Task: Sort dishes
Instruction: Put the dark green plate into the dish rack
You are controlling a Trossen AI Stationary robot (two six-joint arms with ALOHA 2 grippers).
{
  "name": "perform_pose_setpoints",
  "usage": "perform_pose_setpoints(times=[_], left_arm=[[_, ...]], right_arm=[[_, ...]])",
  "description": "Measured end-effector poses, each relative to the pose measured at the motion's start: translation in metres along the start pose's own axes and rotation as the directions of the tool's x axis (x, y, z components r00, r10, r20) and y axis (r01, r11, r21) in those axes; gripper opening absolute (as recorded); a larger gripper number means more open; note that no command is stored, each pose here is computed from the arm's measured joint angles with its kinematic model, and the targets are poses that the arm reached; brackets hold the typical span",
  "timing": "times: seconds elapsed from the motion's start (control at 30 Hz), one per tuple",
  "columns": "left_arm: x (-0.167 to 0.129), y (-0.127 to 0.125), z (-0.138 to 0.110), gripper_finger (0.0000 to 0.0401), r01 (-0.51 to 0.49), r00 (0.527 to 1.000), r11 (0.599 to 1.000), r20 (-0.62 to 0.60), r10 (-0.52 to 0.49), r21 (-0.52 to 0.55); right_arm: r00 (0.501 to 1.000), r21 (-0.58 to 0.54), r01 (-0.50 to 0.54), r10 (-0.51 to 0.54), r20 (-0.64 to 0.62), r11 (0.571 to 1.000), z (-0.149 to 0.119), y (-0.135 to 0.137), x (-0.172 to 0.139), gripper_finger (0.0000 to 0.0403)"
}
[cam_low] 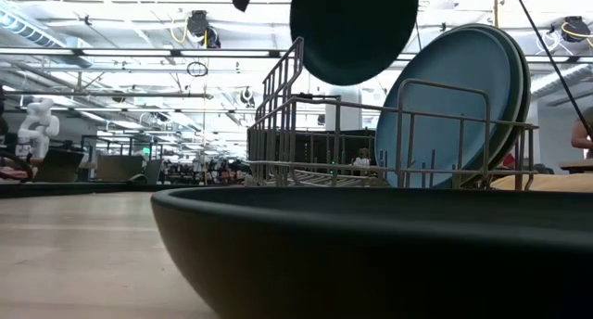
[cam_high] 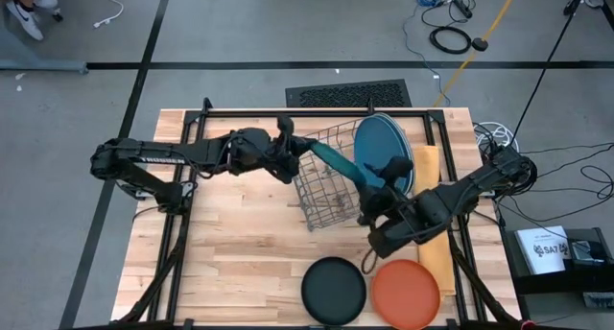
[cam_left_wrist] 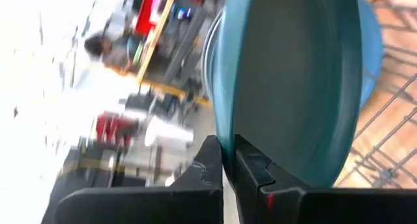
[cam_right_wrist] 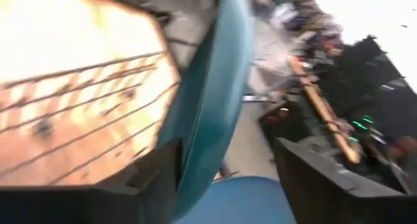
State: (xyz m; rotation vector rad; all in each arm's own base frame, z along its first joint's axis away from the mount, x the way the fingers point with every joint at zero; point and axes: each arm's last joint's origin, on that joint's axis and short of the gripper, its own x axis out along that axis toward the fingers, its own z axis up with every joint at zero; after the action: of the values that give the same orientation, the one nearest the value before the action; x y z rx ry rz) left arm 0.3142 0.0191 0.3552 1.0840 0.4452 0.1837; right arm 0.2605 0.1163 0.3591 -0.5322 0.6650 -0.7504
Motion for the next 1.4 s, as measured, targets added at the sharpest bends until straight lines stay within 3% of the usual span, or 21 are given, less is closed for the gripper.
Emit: perform_pose_setpoints(times=[0.13,0.3,0.47,0.57,0.67,0.87,1.1,1.4], left_arm=[[0.011,-0.005,-0.002,0.0001,0.037,0.998,0.988,0.037,-0.043,0.151],[0.039,-0.021,-0.004,0.0003,0.139,0.989,0.935,0.003,-0.148,0.327],[0.071,-0.029,0.000,0.0003,-0.007,1.000,0.904,-0.013,0.014,0.427],[0.077,-0.023,0.007,0.0002,-0.136,0.990,0.906,0.087,0.110,0.401],[0.090,-0.029,0.009,0.0002,-0.184,0.980,0.906,0.137,0.141,0.381],[0.114,-0.054,0.001,0.0001,-0.132,0.989,0.906,0.115,0.093,0.402],[0.130,-0.065,0.001,0.0001,-0.203,0.976,0.906,0.151,0.157,0.370],[0.135,-0.079,-0.002,0.0000,-0.101,0.988,0.941,0.141,0.057,0.324]], right_arm=[[0.995,-0.092,-0.103,0.103,-0.004,0.990,-0.004,0.001,-0.015,0.0266],[0.986,-0.093,-0.156,0.160,0.047,0.983,-0.006,-0.007,-0.034,0.0263],[0.972,-0.008,-0.204,0.204,0.116,0.979,-0.004,-0.033,-0.054,0.0251],[0.965,0.027,-0.231,0.225,0.137,0.973,-0.004,-0.043,-0.060,0.0248],[0.958,0.038,-0.249,0.241,0.158,0.968,-0.006,-0.052,-0.065,0.0247],[0.953,0.036,-0.248,0.237,0.190,0.968,-0.009,-0.063,-0.071,0.0247],[0.953,0.036,-0.236,0.225,0.201,0.971,-0.010,-0.065,-0.073,0.0247],[0.956,0.023,-0.217,0.208,0.207,0.976,-0.010,-0.066,-0.073,0.0247]])
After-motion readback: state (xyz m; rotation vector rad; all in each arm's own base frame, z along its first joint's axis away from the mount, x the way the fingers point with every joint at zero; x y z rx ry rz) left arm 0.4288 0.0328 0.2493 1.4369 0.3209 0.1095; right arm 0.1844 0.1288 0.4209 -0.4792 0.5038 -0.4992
